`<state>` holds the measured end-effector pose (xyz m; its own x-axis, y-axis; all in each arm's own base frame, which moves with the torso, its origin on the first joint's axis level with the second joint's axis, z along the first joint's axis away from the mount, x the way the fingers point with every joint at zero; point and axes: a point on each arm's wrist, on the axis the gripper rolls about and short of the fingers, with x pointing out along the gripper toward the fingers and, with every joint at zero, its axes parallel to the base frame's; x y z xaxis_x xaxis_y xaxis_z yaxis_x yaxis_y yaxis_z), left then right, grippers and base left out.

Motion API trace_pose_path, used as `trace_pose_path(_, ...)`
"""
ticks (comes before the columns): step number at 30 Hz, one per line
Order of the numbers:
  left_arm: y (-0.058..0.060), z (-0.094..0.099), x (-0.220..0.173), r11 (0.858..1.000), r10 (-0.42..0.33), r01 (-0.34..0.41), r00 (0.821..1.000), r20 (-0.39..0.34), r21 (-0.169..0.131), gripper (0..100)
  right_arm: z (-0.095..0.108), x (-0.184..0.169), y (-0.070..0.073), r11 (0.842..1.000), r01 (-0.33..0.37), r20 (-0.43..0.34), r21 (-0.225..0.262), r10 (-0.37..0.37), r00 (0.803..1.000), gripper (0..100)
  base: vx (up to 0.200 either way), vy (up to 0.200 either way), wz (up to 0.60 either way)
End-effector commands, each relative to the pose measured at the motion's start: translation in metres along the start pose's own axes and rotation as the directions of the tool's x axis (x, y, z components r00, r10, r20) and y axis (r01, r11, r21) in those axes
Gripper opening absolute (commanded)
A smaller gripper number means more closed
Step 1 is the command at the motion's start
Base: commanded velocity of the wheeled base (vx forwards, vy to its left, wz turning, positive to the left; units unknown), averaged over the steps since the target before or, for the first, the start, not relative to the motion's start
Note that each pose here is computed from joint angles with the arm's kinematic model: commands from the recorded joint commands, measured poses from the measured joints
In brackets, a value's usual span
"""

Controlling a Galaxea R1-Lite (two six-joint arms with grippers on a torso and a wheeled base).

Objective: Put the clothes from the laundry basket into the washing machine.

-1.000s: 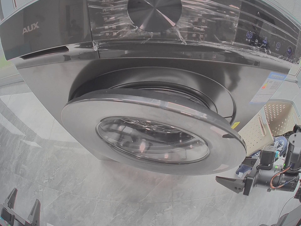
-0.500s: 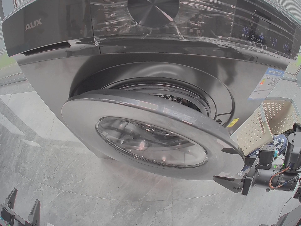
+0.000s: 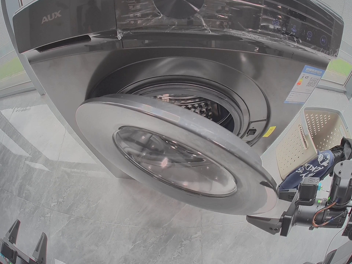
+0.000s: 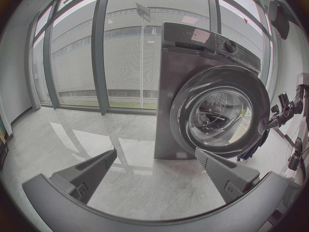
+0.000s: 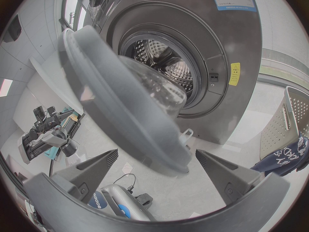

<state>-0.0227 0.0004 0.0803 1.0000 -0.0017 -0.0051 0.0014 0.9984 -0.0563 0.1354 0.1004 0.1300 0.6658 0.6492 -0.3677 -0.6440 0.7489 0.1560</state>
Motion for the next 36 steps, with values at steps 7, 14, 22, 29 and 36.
trace_pose_path(7, 0.000, -0.005, 0.000, 1.000, 0.000, 0.000, 1.000, 0.002, 0.000, 100, 0.008, 0.005, -0.003, 1.000, 0.017, 0.017, 0.005, -0.017, 1.000, 100, -0.171, 0.000, 0.00)
trace_pose_path(14, 0.000, -0.005, 0.000, 1.000, 0.000, 0.000, 1.000, 0.002, 0.000, 100, 0.003, 0.007, 0.008, 0.999, -0.039, -0.009, -0.009, 0.039, 0.999, 100, 0.000, 0.000, 0.00)
trace_pose_path(22, 0.000, -0.005, 0.000, 1.000, 0.000, 0.000, 1.000, 0.002, 0.000, 100, -0.008, 0.003, 0.006, 0.999, -0.037, -0.043, -0.004, 0.037, 0.998, 100, 0.000, 0.000, 0.00)
trace_pose_path(29, 0.000, -0.005, 0.000, 1.000, 0.000, 0.000, 1.000, 0.002, 0.000, 100, -0.026, -0.003, -0.011, 0.998, 0.063, -0.113, 0.009, -0.062, 0.992, 100, 0.000, 0.000, 0.00)
trace_pose_path(36, 0.000, -0.005, 0.000, 1.000, 0.000, 0.000, 1.000, 0.002, 0.000, 100, -0.033, 0.002, -0.040, 0.977, 0.212, -0.168, 0.033, -0.204, 0.964, 100, 0.000, 0.000, 0.00)
